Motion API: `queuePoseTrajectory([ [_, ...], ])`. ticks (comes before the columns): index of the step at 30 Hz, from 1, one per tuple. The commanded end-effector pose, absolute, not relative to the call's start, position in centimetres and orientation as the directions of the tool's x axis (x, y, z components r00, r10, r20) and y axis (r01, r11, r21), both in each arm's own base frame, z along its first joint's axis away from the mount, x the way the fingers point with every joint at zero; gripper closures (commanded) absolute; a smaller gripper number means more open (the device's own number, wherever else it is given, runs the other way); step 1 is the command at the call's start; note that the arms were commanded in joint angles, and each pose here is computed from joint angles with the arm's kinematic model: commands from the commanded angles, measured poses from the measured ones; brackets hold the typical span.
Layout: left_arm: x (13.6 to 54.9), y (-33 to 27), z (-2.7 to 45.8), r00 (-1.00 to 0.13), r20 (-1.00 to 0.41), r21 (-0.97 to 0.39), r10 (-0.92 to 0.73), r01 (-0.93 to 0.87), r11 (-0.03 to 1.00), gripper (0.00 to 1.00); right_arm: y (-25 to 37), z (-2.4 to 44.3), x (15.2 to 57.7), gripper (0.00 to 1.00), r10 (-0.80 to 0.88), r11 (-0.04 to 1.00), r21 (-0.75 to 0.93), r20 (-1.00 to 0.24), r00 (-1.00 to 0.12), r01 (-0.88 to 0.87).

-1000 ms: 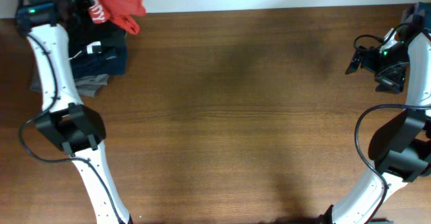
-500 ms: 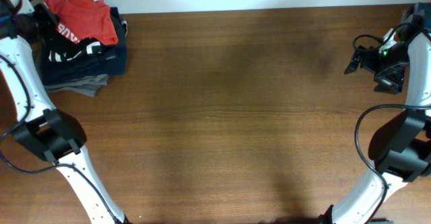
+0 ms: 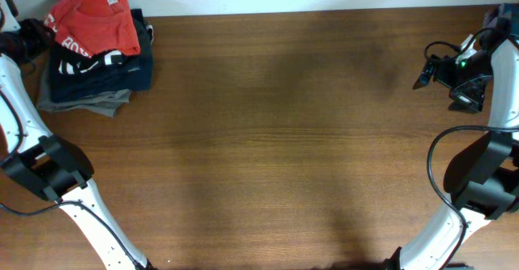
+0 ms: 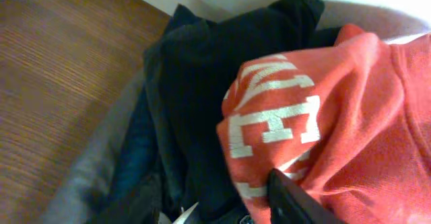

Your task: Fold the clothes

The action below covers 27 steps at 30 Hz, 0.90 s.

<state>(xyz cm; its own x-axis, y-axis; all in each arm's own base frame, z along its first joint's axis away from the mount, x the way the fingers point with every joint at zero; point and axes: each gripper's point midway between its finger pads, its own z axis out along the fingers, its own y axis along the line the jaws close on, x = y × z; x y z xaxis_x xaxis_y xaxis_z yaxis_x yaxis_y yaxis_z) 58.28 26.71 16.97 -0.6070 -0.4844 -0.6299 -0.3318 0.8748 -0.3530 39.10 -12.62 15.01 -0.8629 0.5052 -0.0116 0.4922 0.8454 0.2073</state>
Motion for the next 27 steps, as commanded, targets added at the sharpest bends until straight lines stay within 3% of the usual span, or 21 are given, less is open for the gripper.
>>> queuePoseTrajectory([
  [1,57.8,27.4,23.2,-0.533,-0.730,-0.284,-0.428,-0.332,0.899,0.46,-12.5,15.8,39.1,0.01,0.509,0.842,0.221,-0.024,-0.860,0.492],
  [7,57.2,24.1,30.2,-0.470,-0.807,-0.242,-0.357,-0.289,0.926,0.46,-12.6,15.8,39.4,0.01,0.509,0.843,0.223,-0.035,-0.860,0.490],
  [10,58.5,21.4,30.7,-0.473,-0.823,-0.217,-0.316,-0.252,0.943,0.59,-12.6,15.8,39.6,0.01,0.509,0.843,0.224,-0.044,-0.860,0.488],
  [15,62.4,16.8,27.2,-0.515,-0.821,-0.165,-0.246,-0.198,0.966,0.86,-12.7,15.8,39.7,0.01,0.509,0.844,0.224,-0.047,-0.860,0.487],
  [19,65.0,15.2,23.1,-0.542,-0.813,-0.113,-0.214,-0.214,0.970,0.95,-12.7,15.8,39.6,0.01,0.509,0.844,0.224,-0.046,-0.860,0.487],
  [27,67.6,18.9,17.3,-0.535,-0.832,0.024,-0.146,-0.297,0.954,0.97,-12.6,15.8,39.5,0.01,0.506,0.845,0.223,-0.040,-0.862,0.486],
])
